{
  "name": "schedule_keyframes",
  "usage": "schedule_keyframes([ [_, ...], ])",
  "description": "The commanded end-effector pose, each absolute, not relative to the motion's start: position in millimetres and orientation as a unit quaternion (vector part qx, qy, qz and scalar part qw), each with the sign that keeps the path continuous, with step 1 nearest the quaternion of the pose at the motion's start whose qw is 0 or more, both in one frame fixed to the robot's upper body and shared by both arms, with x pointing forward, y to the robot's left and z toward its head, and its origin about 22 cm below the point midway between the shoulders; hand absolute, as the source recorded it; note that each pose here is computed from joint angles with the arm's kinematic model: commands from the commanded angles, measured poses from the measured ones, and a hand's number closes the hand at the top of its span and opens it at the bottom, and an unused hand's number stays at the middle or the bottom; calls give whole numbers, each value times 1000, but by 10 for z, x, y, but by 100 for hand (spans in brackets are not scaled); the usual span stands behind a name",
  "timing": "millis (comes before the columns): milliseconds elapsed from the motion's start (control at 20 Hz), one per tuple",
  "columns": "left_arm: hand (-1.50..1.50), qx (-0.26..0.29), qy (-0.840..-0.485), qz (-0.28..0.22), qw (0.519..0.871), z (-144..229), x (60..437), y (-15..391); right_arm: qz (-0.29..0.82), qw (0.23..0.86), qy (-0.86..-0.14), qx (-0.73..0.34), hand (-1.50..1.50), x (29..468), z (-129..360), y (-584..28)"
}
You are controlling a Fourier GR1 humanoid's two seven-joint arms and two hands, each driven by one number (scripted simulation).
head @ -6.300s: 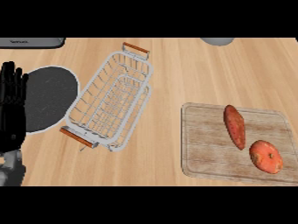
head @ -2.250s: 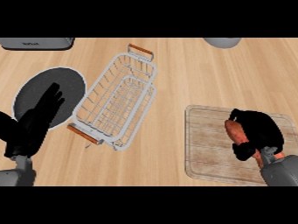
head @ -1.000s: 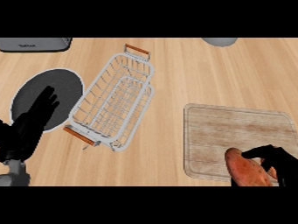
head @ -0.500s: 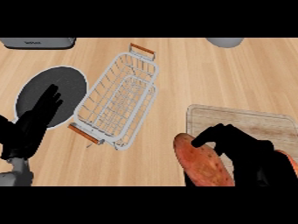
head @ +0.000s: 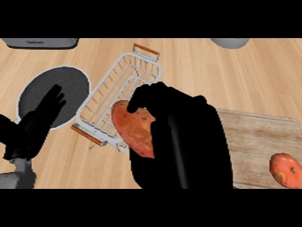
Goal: Pick the sweet potato from the cutting board and place it in the tiered basket
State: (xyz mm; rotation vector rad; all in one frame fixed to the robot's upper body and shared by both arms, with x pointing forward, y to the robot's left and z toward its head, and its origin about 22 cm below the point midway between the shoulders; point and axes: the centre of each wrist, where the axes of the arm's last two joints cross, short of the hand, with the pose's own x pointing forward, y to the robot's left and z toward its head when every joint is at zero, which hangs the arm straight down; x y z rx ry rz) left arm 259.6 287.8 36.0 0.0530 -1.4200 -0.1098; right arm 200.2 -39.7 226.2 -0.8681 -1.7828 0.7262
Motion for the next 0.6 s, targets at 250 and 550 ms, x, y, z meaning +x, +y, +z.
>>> schedule_keyframes([
  [250, 0, 20, -652, -52, 757, 322, 2568, 2729, 281, 572, -676, -372, 150, 2462, 2219, 35],
  [550, 0, 24, -649, -54, 758, 373, 2692, 2843, 294, 571, -675, -363, 150, 2518, 2193, 174],
])
